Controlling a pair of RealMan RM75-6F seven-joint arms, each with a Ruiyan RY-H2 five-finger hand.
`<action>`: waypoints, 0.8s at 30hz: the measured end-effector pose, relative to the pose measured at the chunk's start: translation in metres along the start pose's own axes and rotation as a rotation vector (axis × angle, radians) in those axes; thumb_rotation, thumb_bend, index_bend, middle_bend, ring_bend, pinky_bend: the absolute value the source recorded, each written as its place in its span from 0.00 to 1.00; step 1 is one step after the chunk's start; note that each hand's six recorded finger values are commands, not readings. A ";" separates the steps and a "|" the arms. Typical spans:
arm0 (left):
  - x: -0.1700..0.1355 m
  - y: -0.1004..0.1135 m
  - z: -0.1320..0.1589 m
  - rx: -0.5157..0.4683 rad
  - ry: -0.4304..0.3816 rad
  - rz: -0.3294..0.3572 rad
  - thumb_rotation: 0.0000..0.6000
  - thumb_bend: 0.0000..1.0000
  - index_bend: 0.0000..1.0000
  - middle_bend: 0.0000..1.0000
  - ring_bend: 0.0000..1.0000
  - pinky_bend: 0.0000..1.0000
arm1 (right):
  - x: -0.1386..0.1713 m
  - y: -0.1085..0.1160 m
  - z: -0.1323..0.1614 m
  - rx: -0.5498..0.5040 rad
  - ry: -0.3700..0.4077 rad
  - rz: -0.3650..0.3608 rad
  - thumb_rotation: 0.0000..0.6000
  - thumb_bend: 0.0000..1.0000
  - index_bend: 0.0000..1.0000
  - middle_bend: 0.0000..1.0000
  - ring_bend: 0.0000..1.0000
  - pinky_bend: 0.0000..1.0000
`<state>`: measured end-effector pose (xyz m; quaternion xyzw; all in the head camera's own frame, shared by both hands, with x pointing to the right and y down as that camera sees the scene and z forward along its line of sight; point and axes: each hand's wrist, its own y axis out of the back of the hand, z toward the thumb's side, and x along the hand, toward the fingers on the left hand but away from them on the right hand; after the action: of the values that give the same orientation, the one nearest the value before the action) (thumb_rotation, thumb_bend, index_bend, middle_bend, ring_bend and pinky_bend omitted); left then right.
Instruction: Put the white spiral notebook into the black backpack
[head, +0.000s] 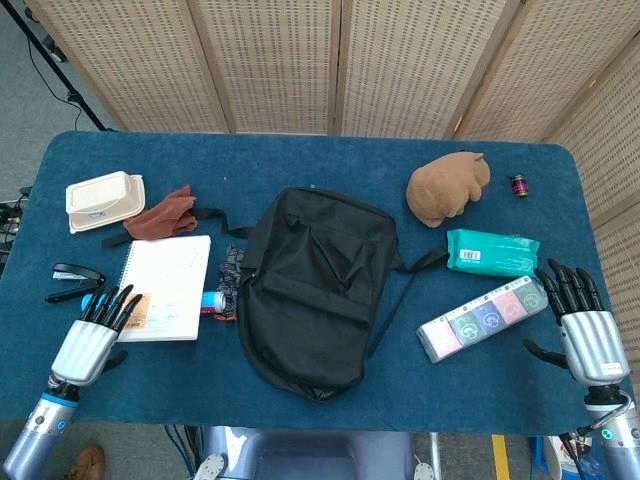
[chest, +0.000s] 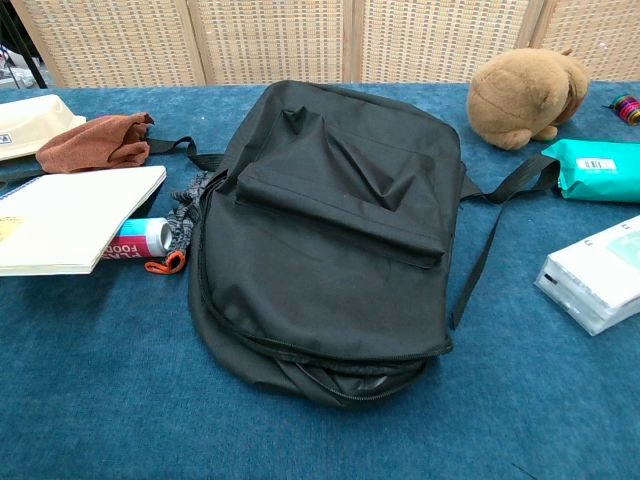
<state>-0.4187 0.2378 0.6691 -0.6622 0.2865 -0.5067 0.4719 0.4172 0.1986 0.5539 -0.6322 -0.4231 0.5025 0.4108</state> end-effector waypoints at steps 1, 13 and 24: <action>0.002 0.001 0.001 -0.003 -0.003 0.006 1.00 0.06 0.00 0.00 0.00 0.04 | 0.000 0.000 0.000 -0.001 0.000 0.003 1.00 0.00 0.00 0.00 0.00 0.00; 0.026 0.002 0.016 0.039 -0.062 0.047 1.00 0.36 0.15 0.11 0.15 0.27 | 0.000 -0.005 0.000 -0.003 0.002 0.024 1.00 0.00 0.00 0.00 0.00 0.00; 0.031 0.002 0.022 0.047 -0.074 0.085 1.00 0.49 0.57 0.48 0.47 0.51 | 0.001 -0.010 0.004 0.000 0.018 0.052 1.00 0.00 0.00 0.00 0.00 0.00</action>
<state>-0.3877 0.2174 0.6789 -0.6566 0.2847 -0.4679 0.5186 0.4121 0.2030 0.5626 -0.6473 -0.4028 0.5074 0.4016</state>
